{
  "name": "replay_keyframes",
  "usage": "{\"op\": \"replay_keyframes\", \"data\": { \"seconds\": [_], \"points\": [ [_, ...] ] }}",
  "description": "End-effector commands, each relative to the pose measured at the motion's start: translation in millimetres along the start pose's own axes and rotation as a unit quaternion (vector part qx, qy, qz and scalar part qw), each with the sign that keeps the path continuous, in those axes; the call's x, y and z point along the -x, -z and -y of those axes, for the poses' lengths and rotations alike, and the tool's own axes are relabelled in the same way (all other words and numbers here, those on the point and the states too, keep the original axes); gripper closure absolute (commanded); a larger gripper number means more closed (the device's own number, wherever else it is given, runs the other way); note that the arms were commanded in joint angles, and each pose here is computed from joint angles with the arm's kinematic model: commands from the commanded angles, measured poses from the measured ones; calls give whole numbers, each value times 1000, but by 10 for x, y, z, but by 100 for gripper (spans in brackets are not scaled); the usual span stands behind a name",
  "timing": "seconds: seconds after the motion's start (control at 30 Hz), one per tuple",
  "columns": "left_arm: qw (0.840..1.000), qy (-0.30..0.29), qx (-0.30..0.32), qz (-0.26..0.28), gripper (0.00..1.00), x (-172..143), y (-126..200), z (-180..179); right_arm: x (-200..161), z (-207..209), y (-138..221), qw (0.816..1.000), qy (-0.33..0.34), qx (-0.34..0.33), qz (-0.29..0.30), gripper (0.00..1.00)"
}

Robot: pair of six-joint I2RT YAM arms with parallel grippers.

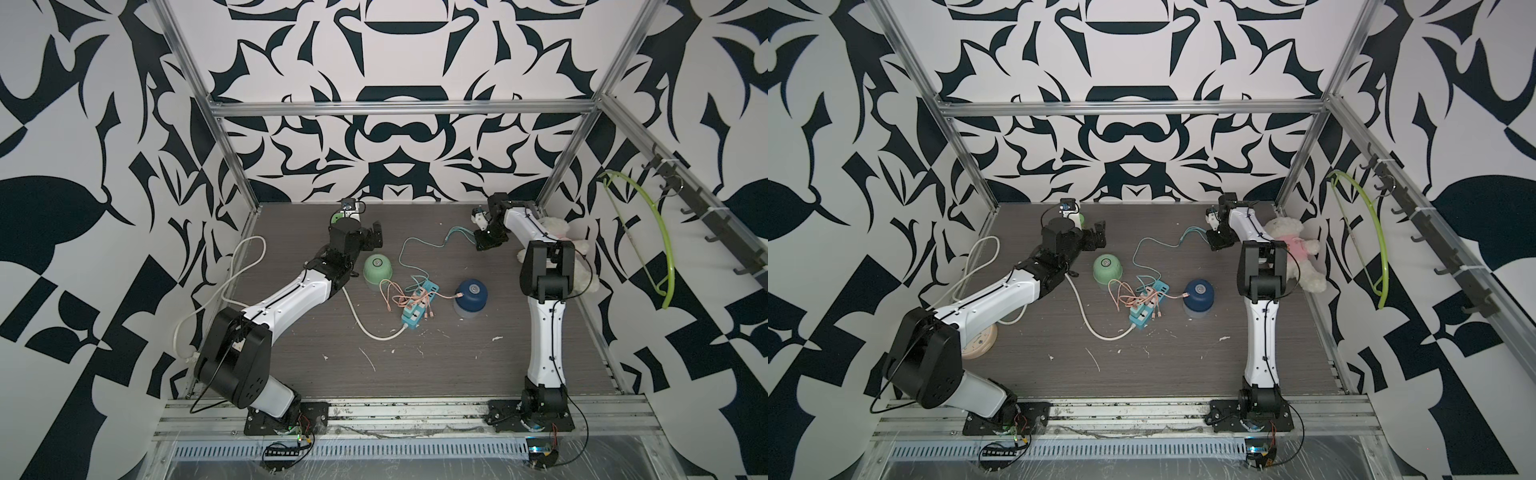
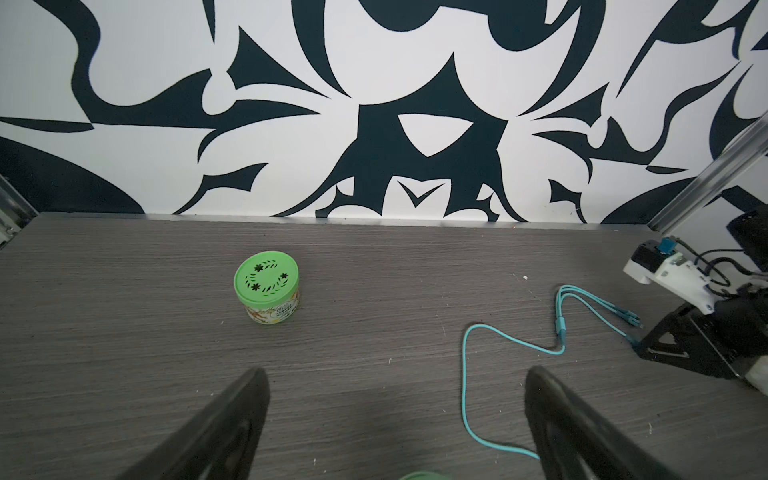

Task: Charge the cordless meat grinders
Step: Pick up the charging cable from the center of the board.

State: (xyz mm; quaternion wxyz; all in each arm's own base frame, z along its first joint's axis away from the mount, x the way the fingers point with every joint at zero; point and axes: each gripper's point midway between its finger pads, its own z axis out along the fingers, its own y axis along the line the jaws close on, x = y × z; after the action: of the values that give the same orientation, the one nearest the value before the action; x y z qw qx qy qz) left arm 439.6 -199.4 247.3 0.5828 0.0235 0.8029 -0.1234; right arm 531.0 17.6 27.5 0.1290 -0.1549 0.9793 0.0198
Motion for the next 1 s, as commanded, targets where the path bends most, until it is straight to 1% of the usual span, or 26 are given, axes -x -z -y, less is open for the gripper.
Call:
{"op": "replay_keyframes", "data": {
  "seconds": [0.0, 0.1, 0.17, 0.3, 0.33, 0.43, 0.53, 0.6, 0.67, 0.77, 0.83, 0.9, 0.97],
  "points": [
    [1000, -6, -5, 7, 1, 100, -37, 32, -37, -48, 34, 1000, 14, 8, -15, 81],
    [1000, -14, -10, 8, 1, 125, -50, 59, -88, -56, -29, 1000, 14, 10, -25, 84],
    [999, -24, -20, 9, 1, 155, -57, 96, -117, -58, -59, 999, 15, 12, -32, 89],
    [996, -58, -62, 9, 1, 203, -80, 261, -110, -105, -8, 999, 23, 19, -35, 100],
    [994, -71, -78, 8, 0, 214, -83, 322, -98, -122, 7, 999, 24, 23, -33, 100],
    [983, -119, -137, 4, 0, 211, -103, 537, 43, -229, 129, 999, 12, 52, -8, 100],
    [966, -165, -200, -2, 1, 182, -131, 781, 322, -436, 439, 993, -38, 103, 48, 100],
    [953, -184, -239, -4, 2, 159, -159, 932, 472, -619, 683, 981, -95, 150, 79, 100],
    [941, -204, -272, -1, 3, 124, -176, 1072, 541, -805, 884, 966, -139, 197, 96, 100],
    [916, -257, -307, 6, 3, 30, -205, 1255, 568, -974, 1150, 941, -207, 245, 105, 100],
    [895, -295, -334, 9, 4, -50, -212, 1369, 561, -1025, 1294, 919, -279, 264, 87, 100],
    [869, -337, -362, 19, 6, -133, -219, 1496, 551, -1152, 1432, 884, -348, 307, 53, 100],
    [844, -377, -381, 29, 6, -223, -242, 1609, 583, -1310, 1584, 854, -386, 346, 32, 100]
  ]
}}
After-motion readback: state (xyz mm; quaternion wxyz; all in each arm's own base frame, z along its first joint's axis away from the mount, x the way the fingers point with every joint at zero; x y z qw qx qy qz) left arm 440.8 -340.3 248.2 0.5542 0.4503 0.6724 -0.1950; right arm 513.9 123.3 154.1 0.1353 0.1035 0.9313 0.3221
